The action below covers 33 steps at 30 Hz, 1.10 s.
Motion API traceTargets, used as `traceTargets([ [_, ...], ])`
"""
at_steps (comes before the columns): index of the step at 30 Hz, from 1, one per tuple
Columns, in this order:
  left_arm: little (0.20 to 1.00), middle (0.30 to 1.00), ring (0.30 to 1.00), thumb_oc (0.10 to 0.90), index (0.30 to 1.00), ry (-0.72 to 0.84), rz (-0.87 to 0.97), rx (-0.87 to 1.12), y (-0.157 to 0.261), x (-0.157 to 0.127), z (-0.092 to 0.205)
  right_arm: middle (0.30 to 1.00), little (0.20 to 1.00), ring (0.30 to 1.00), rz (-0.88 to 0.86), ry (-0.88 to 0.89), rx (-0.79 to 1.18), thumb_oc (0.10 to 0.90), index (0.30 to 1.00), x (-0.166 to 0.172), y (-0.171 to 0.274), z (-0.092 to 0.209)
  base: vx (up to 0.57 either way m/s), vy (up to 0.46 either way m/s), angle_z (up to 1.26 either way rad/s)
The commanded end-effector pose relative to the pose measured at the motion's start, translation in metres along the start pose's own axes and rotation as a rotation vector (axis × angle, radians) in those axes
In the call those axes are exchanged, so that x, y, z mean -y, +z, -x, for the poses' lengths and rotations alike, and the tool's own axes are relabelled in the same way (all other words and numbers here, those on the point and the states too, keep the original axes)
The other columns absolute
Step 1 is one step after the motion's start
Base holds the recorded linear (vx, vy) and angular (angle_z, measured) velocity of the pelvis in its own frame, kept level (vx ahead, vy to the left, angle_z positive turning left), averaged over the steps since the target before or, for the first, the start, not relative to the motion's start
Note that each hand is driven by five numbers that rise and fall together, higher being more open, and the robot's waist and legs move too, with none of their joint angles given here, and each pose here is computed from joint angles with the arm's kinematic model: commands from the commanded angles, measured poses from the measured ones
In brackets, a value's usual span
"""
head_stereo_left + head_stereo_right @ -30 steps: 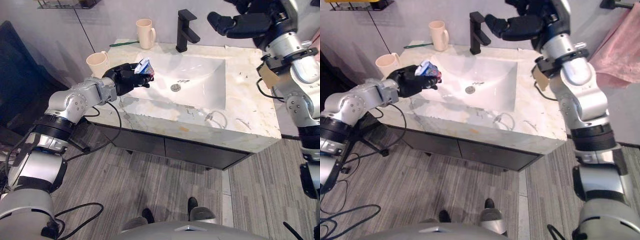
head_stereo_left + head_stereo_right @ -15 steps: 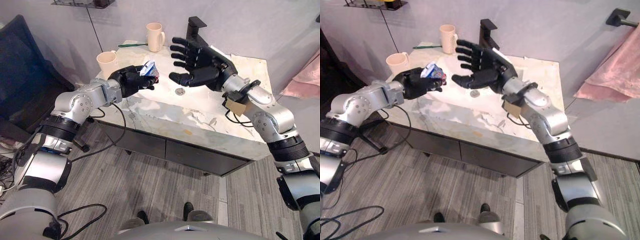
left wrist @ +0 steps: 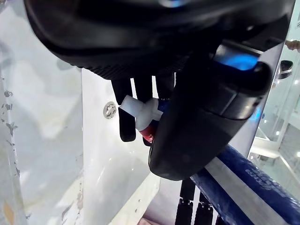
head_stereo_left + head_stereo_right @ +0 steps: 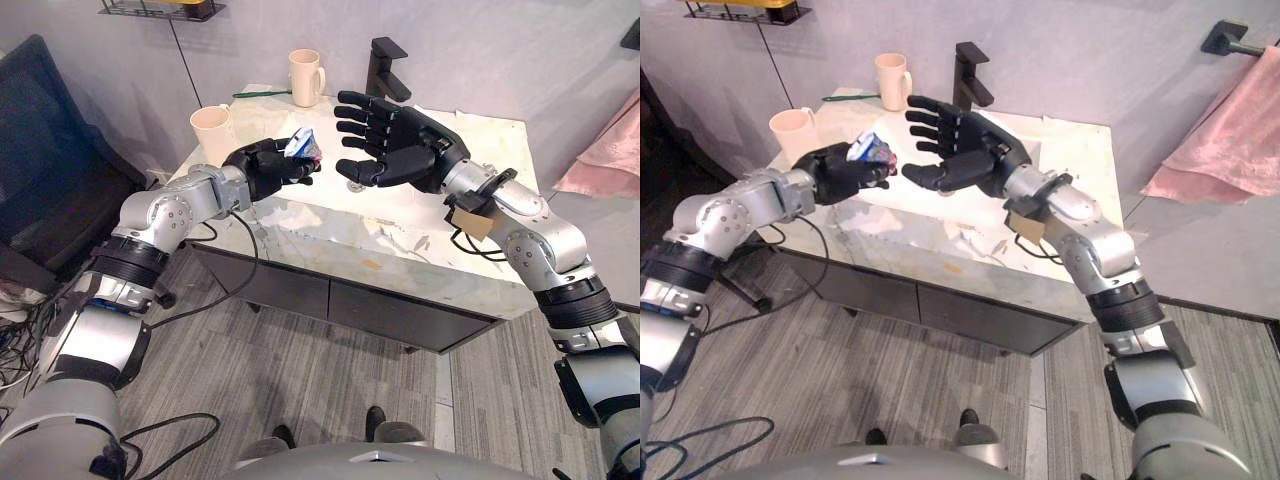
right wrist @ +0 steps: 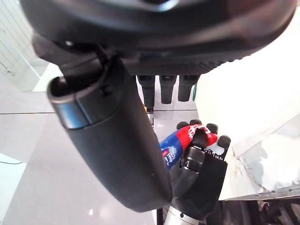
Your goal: Organize the bathroom.
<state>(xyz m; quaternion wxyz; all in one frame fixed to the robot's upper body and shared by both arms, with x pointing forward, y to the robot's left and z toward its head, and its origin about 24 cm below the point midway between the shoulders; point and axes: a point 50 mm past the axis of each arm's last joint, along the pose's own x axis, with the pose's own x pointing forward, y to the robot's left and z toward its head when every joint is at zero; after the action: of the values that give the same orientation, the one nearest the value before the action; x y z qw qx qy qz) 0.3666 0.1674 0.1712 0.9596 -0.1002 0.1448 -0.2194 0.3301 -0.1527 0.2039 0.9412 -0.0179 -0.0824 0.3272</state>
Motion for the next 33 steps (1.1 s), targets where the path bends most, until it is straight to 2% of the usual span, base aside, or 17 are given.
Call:
traceTargets([
  [1, 0.300, 0.300, 0.300, 0.400, 0.300, -0.082, 0.105, 0.214, 0.036, 0.006, 0.004, 0.900, 0.900, 0.900, -0.017, 0.115, 0.286, 0.800, 0.900, -0.020, 0.052, -0.012, 0.03, -0.007, -0.03],
  [11, 0.300, 0.300, 0.300, 0.400, 0.300, -0.092, 0.121, 0.210, 0.027, 0.017, -0.003, 0.900, 0.900, 0.900, -0.142, 0.200, 0.355, 0.800, 0.900, -0.045, 0.055, -0.020, 0.01, -0.005, -0.02],
  [17, 0.300, 0.300, 0.300, 0.400, 0.300, -0.085, 0.117, 0.222, 0.027, 0.019, -0.004, 0.900, 0.900, 0.900, -0.125, 0.245, 0.310, 0.800, 0.900, -0.053, 0.052, -0.021, 0.00, 0.000, 0.00],
  [33, 0.300, 0.300, 0.300, 0.400, 0.300, -0.055, 0.107, 0.295, 0.040, 0.012, 0.009, 0.900, 0.900, 0.900, -0.082, 0.313, 0.170, 0.800, 0.900, -0.045, 0.029, -0.009, 0.00, 0.000, 0.00],
])
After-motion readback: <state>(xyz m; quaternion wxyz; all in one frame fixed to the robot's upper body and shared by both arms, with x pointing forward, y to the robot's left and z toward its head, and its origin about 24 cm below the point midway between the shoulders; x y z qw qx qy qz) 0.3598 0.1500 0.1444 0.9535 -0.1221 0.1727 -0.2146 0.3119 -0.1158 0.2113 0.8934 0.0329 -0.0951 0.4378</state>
